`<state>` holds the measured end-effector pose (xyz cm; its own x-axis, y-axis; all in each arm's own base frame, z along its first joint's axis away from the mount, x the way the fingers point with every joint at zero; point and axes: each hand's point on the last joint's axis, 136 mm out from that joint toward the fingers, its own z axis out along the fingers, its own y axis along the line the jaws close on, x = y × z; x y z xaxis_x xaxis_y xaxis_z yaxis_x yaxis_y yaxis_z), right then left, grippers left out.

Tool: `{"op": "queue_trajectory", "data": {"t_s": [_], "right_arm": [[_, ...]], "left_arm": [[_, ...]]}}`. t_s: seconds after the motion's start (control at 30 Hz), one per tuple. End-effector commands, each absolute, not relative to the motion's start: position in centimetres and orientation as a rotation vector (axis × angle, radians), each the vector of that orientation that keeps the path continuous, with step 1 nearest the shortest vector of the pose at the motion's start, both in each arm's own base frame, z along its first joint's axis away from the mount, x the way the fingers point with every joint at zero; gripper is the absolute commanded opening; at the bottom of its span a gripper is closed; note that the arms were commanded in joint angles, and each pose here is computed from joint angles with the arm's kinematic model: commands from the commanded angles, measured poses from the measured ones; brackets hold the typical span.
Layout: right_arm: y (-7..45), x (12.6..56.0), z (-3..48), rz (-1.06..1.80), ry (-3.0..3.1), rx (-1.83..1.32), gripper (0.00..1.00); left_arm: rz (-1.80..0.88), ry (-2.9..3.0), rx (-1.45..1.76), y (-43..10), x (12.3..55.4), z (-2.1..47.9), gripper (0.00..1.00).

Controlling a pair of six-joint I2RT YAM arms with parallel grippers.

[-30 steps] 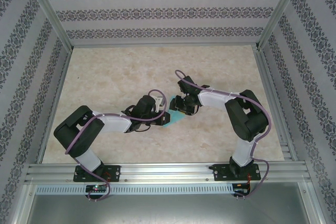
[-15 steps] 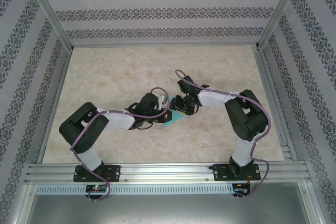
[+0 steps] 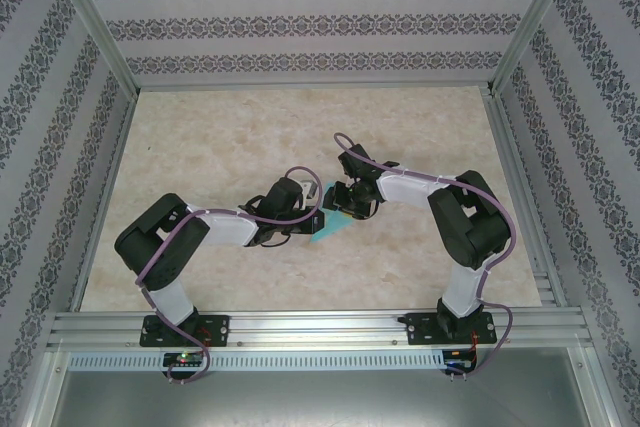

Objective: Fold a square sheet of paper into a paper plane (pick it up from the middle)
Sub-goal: Fourth fold the wing at the center of the table.

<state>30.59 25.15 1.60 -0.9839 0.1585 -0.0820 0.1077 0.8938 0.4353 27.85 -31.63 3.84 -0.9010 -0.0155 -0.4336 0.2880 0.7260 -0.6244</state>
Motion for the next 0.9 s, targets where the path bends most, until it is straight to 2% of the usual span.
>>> {"op": "queue_trajectory", "data": {"t_s": [0.0, 0.33, 0.53, 0.87], "right_arm": [[21.9, 26.7, -3.5, 0.439, 3.116, 0.271, 0.51], [22.7, 27.2, -2.1, 0.57, 3.056, 0.243, 0.53], [21.8, 26.9, -2.9, 0.479, 3.09, 0.256, 0.46], [21.2, 26.4, -4.5, 0.352, 3.157, 0.239, 0.45]], "left_arm": [[-0.957, 2.553, 0.162, -31.1, 28.5, 3.1, 0.07], [-0.936, 2.581, 0.156, -30.9, 28.4, 2.4, 0.06], [-0.948, 2.57, 0.16, -31.0, 28.4, 2.8, 0.06], [-1.006, 2.492, 0.136, -31.0, 28.7, 5.9, 0.11]]}}
